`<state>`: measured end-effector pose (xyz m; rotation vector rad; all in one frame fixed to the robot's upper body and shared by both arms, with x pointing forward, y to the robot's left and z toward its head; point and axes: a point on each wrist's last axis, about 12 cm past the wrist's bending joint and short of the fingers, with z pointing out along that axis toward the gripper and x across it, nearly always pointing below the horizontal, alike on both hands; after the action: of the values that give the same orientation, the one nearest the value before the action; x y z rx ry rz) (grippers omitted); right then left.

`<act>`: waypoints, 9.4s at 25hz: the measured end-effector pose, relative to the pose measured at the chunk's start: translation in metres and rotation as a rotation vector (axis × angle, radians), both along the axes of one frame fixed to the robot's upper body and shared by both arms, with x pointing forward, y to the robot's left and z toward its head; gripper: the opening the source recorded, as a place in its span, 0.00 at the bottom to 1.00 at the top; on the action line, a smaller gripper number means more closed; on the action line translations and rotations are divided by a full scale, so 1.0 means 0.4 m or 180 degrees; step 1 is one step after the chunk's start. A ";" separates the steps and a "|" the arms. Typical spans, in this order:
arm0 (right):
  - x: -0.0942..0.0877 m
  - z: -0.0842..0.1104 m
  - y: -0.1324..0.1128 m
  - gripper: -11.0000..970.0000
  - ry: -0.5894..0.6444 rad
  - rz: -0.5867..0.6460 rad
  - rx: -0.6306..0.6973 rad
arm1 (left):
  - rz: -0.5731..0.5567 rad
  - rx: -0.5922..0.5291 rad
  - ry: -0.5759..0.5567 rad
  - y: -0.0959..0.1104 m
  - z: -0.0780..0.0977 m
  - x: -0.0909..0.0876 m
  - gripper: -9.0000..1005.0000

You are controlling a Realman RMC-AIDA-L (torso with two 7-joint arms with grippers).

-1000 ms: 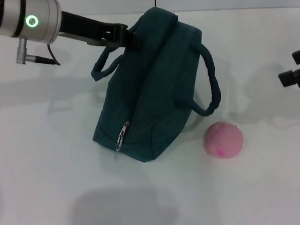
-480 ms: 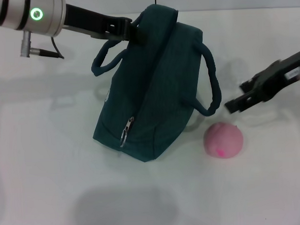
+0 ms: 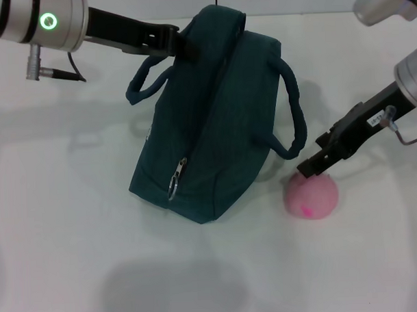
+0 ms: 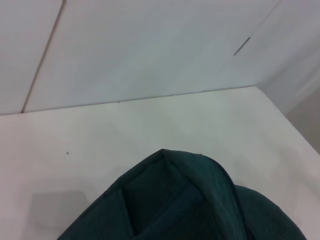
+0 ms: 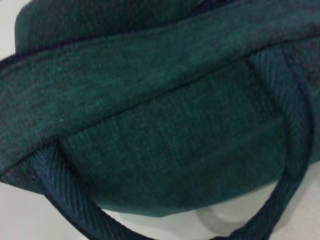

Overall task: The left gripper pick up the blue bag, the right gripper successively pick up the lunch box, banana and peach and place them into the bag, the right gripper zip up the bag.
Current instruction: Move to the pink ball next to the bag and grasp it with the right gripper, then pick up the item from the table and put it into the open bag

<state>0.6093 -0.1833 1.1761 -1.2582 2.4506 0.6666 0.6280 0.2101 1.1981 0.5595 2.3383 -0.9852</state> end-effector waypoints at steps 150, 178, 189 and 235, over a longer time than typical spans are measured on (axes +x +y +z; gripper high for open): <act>-0.060 -0.054 0.091 0.07 -0.1037 0.0545 0.2147 | -0.0059 -0.0166 0.0018 -0.023 0.058 -0.011 0.06; 0.021 -0.066 0.139 0.07 -0.1156 0.0139 0.1854 | -0.0066 -0.0180 0.0031 -0.029 0.057 -0.011 0.06; 0.003 -0.071 0.098 0.07 -0.1733 -0.0087 0.1843 | -0.0067 -0.0182 0.0032 -0.030 0.058 -0.012 0.06; -0.021 -0.080 -0.049 0.74 -0.1854 -0.0464 0.2136 | -0.0031 -0.0169 0.0065 -0.028 0.049 -0.009 0.06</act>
<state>0.6009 -0.2030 1.1440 -0.8344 1.6225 0.8379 0.6243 0.1989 1.2178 0.5427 2.3220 -1.0589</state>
